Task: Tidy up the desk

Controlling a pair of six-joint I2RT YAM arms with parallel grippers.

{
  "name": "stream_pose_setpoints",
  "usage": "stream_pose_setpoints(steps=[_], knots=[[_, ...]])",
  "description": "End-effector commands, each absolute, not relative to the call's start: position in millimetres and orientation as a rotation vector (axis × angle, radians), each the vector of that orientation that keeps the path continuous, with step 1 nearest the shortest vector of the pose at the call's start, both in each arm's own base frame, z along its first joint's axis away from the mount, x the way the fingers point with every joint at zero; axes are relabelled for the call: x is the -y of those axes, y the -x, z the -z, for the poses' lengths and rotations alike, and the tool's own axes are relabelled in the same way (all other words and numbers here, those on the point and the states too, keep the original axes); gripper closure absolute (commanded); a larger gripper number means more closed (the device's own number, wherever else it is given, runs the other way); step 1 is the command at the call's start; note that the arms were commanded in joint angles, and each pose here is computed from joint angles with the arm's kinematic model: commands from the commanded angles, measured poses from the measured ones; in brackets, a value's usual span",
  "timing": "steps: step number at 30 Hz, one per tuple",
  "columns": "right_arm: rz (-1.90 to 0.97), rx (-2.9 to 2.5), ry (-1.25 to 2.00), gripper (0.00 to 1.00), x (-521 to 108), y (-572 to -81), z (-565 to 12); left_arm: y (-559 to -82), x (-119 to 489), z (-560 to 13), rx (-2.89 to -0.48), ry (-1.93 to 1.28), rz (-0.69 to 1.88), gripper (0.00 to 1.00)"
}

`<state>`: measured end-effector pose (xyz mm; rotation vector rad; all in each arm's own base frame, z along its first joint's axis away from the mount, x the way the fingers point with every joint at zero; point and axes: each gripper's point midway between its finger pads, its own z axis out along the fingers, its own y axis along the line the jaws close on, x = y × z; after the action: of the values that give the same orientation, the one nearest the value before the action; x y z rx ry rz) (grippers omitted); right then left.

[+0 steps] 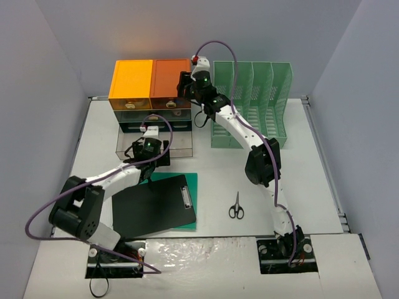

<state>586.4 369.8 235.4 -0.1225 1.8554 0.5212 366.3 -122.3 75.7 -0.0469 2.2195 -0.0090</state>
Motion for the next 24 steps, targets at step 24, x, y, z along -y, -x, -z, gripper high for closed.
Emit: stream_pose_setpoints(steps=[24], knots=[[-0.359, -1.925, -0.091, 0.11, -279.9, -490.9, -310.8, -309.1, 85.4, -261.3, -2.004, 0.041, -0.050, 0.12]])
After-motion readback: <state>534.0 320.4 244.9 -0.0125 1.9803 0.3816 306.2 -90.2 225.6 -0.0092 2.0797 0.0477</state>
